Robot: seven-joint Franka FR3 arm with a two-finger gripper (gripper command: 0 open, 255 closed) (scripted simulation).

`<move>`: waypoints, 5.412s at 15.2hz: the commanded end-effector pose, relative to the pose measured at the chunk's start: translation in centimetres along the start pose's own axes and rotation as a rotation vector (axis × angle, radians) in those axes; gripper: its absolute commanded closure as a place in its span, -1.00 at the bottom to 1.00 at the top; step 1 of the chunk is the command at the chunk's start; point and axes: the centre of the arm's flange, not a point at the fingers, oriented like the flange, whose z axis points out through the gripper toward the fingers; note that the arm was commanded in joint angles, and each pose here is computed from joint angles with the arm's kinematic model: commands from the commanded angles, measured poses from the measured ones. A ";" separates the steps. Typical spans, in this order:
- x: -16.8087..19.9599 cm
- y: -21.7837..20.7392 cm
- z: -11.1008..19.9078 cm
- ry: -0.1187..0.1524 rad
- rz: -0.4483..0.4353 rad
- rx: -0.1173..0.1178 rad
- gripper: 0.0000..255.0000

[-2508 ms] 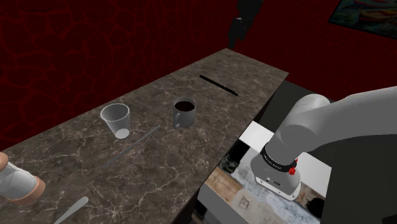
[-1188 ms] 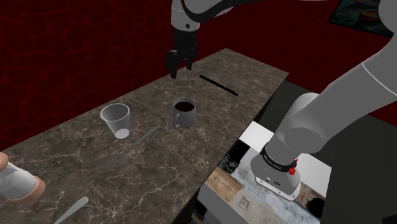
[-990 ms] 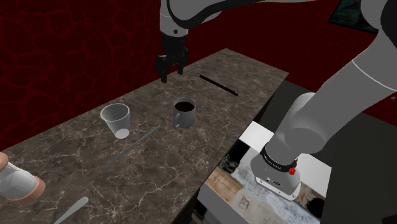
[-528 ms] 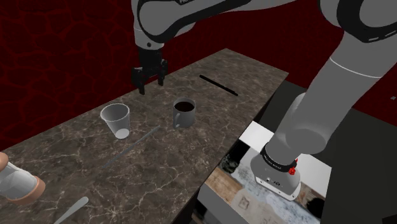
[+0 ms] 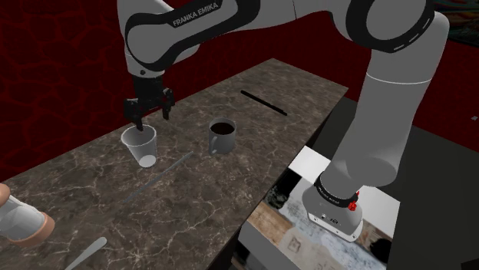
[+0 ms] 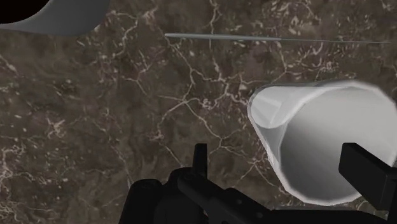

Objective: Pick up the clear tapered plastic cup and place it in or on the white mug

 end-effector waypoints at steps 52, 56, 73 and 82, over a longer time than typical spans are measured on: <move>-0.1 -2.6 -9.9 -0.002 0.001 0.005 1.00; -0.2 -2.9 -12.0 -0.002 0.001 0.005 1.00; -11.5 12.7 -17.2 -0.002 0.001 0.005 1.00; -14.9 17.8 -16.5 -0.002 0.001 0.005 1.00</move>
